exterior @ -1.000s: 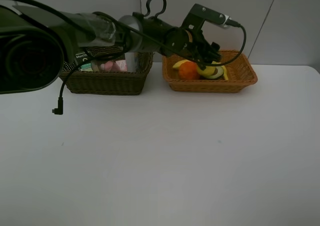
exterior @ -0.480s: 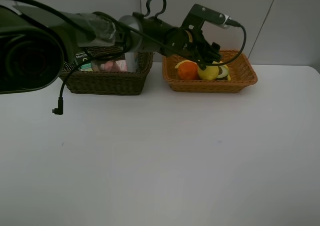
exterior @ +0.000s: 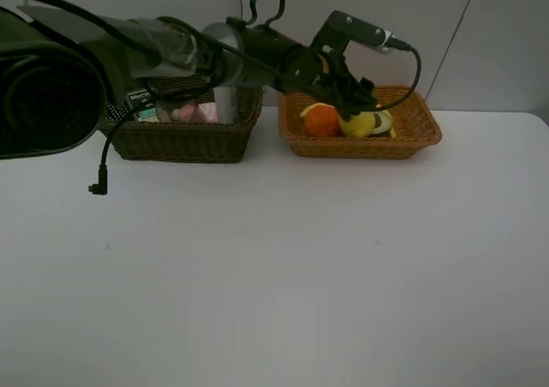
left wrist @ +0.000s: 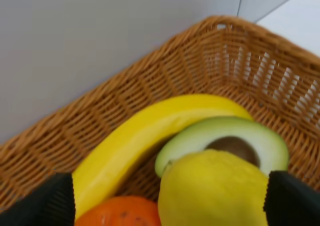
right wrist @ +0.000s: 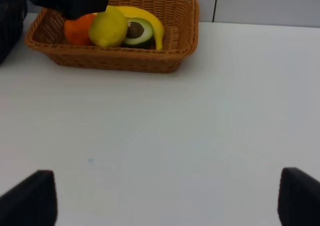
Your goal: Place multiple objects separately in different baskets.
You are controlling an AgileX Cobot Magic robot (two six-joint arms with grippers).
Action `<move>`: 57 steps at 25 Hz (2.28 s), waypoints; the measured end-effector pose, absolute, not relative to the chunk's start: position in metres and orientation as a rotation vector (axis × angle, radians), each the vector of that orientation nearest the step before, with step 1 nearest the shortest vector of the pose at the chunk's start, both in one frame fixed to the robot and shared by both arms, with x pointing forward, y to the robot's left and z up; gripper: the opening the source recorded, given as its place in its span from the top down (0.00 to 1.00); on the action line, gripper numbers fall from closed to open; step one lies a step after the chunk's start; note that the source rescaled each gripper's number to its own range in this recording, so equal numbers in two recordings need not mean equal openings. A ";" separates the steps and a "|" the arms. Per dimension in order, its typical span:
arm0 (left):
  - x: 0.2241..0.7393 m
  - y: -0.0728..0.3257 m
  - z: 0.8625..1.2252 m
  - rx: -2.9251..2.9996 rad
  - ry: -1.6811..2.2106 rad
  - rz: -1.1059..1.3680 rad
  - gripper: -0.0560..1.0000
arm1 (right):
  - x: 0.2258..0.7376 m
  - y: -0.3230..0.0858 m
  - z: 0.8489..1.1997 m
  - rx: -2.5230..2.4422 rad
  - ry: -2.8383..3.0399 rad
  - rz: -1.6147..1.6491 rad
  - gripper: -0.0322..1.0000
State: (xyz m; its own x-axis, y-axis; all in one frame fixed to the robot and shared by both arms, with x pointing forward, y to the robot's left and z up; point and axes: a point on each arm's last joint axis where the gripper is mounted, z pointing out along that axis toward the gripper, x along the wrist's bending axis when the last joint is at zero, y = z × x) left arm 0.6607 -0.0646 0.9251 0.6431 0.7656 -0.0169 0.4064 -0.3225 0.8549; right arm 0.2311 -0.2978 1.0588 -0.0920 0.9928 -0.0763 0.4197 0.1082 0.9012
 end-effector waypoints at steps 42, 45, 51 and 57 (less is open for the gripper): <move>0.482 0.080 1.138 2.506 1.116 0.445 0.00 | 0.231 -0.298 1.059 1.411 1.625 0.951 0.10; 0.456 0.109 1.147 2.486 1.134 0.482 0.00 | 0.231 -0.298 1.059 1.411 1.625 0.951 0.10; 0.405 0.161 1.166 2.400 1.141 0.513 0.00 | 0.231 -0.298 1.059 1.411 1.625 0.951 0.10; 0.354 0.207 1.176 2.266 1.101 0.500 0.00 | 0.231 -0.298 1.059 1.411 1.625 0.951 0.10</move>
